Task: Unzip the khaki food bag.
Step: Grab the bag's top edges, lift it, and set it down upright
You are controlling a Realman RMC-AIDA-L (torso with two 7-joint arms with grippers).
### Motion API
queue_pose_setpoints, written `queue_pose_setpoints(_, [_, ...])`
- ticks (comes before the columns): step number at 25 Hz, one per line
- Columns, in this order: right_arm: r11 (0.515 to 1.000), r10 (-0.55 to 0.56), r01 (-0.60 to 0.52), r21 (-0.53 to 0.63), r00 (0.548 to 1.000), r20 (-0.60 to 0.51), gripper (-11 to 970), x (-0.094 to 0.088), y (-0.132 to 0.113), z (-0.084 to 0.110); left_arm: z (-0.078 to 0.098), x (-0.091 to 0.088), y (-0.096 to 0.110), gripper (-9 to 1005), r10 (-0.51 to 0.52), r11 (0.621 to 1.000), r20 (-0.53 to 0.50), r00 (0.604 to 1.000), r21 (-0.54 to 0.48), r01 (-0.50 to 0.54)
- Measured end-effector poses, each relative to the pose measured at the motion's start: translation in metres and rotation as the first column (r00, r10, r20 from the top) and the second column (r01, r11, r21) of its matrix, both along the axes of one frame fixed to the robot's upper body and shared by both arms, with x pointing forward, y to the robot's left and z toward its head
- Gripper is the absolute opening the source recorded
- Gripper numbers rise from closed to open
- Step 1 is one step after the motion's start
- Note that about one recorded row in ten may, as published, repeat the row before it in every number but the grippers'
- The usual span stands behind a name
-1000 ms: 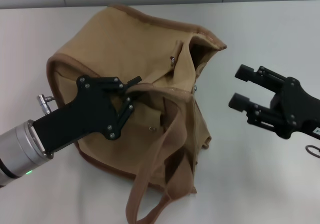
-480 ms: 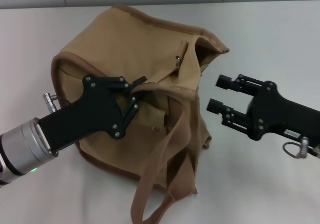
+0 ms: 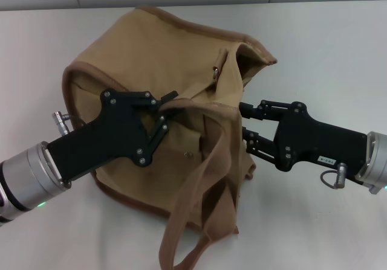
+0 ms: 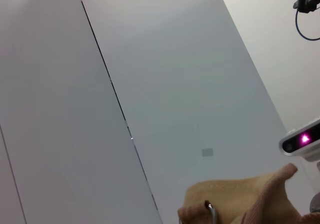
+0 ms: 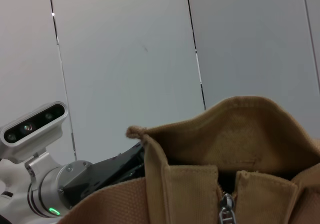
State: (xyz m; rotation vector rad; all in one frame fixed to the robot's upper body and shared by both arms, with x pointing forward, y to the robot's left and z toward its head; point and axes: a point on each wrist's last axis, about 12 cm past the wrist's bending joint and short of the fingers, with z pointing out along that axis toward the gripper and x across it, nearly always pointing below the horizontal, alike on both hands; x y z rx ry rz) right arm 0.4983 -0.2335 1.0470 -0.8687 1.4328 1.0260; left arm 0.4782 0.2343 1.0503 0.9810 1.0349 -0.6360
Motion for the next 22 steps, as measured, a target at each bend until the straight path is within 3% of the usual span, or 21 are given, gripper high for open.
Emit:
queue_pose_setpoints(12, [1.000, 0.015, -0.015, 0.006, 1.000, -0.001, 422, 0.004, 0.005, 0.002, 0.001, 0.000, -0.005, 56, -0.033, 0.999, 0.000, 0.999, -0.001, 0.033])
queue_pose_setpoints(22, [0.997, 0.081, -0.081, -0.010, 0.996, -0.024, 357, 0.003, 0.014, 0.002, 0.002, 0.001, -0.007, 56, -0.050, 0.999, 0.004, 0.999, 0.003, 0.050])
